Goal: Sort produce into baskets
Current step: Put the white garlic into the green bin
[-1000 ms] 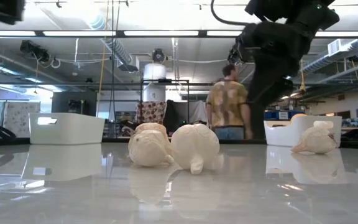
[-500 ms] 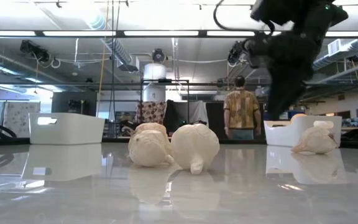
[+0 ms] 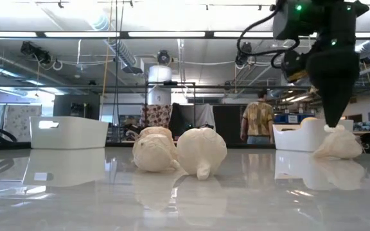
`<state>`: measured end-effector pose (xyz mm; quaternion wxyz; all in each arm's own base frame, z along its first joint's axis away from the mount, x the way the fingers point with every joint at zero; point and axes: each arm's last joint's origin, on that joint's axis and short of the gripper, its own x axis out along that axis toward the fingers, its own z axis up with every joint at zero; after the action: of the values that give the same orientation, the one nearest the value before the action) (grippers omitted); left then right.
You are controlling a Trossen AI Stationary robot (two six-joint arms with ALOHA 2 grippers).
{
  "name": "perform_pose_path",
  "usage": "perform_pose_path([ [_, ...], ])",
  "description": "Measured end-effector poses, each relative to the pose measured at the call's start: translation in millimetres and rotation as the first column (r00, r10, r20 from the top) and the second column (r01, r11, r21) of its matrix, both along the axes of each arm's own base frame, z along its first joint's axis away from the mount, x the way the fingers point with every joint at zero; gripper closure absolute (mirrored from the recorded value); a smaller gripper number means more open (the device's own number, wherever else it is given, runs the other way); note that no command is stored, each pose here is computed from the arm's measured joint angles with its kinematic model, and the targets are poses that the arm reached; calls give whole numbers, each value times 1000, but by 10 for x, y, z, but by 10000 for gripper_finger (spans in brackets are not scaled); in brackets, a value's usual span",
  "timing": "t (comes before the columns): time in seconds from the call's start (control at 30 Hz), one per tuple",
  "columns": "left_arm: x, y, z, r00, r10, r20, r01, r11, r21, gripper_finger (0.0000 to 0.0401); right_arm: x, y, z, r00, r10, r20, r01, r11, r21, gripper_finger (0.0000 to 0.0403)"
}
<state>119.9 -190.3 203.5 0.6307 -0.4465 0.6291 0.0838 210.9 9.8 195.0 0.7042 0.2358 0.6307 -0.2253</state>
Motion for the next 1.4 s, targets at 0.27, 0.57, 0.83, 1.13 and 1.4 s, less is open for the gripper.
perform_pose_path([
  [0.27,57,34,304,975,122,184,-136,988,68,208,-80,106,50,993,110,31,-111,994,18,122],
  [0.57,71,144,621,930,118,347,-212,945,248,208,-153,122,-281,997,41,64,-44,998,50,84],
  [0.83,101,156,658,884,143,445,-285,920,269,208,-176,124,-406,995,31,98,-38,997,71,125],
  [1.13,125,264,897,667,133,733,-456,851,261,208,-107,175,-360,980,32,197,-59,989,133,212],
  [1.4,101,356,931,613,120,781,-531,795,294,205,125,208,-161,867,-52,495,-50,980,191,218],
])
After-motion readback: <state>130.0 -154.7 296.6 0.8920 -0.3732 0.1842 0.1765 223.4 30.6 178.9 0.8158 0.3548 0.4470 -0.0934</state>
